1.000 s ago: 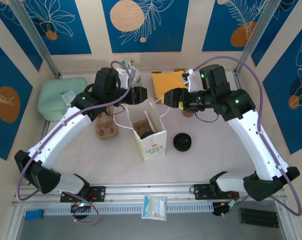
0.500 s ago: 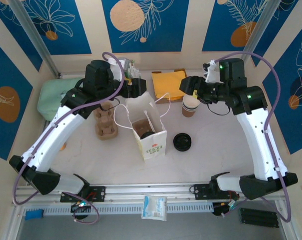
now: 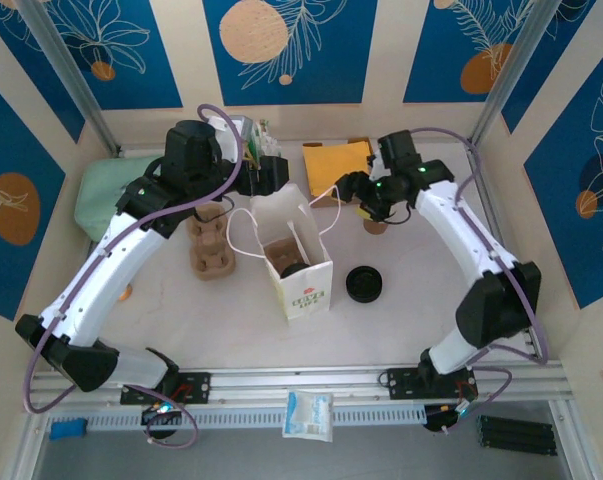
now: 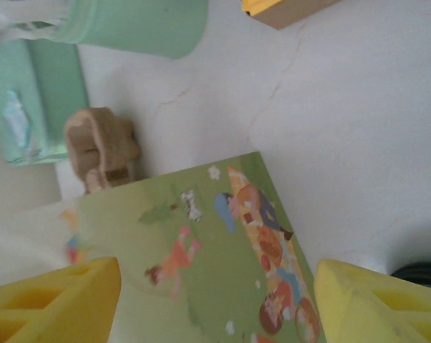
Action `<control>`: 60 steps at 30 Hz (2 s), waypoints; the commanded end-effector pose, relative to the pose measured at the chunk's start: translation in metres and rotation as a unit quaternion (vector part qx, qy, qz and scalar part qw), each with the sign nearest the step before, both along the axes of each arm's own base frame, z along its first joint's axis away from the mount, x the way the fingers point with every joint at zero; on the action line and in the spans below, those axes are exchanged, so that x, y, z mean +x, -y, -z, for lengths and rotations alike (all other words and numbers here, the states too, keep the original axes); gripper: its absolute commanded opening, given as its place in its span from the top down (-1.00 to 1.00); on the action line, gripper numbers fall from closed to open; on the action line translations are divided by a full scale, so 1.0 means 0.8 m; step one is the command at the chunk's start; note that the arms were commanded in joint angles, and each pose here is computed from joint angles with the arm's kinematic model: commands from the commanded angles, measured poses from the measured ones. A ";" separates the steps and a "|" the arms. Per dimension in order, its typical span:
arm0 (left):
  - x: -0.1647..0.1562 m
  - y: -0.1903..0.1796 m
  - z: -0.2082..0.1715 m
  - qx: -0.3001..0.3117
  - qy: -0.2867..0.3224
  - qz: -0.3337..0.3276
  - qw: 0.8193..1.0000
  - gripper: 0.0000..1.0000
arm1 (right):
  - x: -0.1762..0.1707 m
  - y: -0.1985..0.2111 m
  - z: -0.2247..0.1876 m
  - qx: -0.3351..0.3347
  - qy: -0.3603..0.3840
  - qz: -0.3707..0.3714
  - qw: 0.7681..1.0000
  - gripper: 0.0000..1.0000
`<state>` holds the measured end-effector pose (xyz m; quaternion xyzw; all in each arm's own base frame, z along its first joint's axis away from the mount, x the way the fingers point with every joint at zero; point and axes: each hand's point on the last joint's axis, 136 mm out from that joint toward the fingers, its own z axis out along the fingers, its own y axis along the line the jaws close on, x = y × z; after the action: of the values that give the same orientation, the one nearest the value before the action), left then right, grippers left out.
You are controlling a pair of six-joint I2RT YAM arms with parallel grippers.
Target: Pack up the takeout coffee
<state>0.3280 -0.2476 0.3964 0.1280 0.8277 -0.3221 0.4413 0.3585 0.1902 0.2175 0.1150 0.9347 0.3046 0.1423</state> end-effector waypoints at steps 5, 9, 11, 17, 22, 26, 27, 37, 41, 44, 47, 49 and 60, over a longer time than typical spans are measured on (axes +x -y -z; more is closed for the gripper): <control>0.001 -0.009 -0.010 -0.007 0.010 -0.008 1.000 -0.99 | 0.041 -0.017 0.067 -0.056 -0.025 0.002 0.998 -0.45; 0.002 -0.009 -0.009 -0.010 0.008 -0.006 1.000 -0.99 | 0.054 -0.020 0.107 -0.104 -0.040 -0.004 0.994 -0.45; 0.003 -0.008 -0.009 -0.013 0.007 -0.004 1.000 -0.99 | 0.060 -0.018 0.124 -0.122 -0.046 -0.004 0.991 -0.45; 0.007 -0.008 -0.010 -0.020 0.006 -0.001 1.000 -0.99 | 0.072 0.000 0.161 -0.159 -0.063 0.008 0.985 -0.46; 0.009 -0.008 -0.012 -0.025 0.006 -0.001 1.000 -0.99 | 0.085 0.018 0.172 -0.174 -0.063 0.023 0.982 -0.46; 0.010 -0.010 -0.013 -0.027 0.007 -0.003 1.000 -0.99 | 0.095 0.029 0.176 -0.184 -0.063 0.031 0.980 -0.46; 0.010 -0.009 -0.013 -0.027 0.007 -0.003 1.000 -0.99 | 0.096 0.031 0.178 -0.186 -0.064 0.034 0.980 -0.46; 0.007 -0.013 -0.018 -0.031 0.010 -0.005 0.999 -0.99 | 0.107 0.079 0.182 -0.200 -0.069 0.071 0.975 -0.46; 0.007 -0.012 -0.020 -0.033 0.012 -0.003 0.999 -0.99 | 0.108 0.095 0.177 -0.196 -0.069 0.082 0.975 -0.46; 0.007 -0.012 -0.021 -0.035 0.012 -0.004 0.999 -0.99 | 0.107 0.091 0.167 -0.180 -0.064 0.075 0.979 -0.46; 0.008 -0.012 -0.021 -0.036 0.012 -0.004 0.999 -0.99 | 0.103 0.076 0.150 -0.152 -0.058 0.064 0.985 -0.46; 0.008 -0.011 -0.021 -0.038 0.011 -0.003 0.999 -0.99 | 0.101 0.063 0.136 -0.130 -0.051 0.059 0.988 -0.46; 0.014 -0.014 -0.009 -0.023 0.000 -0.015 1.000 -0.99 | 0.121 0.010 0.082 0.042 -0.048 0.132 0.989 -0.35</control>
<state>0.3361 -0.2401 0.4022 0.1099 0.8226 -0.3368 0.4448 0.4534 0.1679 0.1464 0.2171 0.9277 0.2640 0.1501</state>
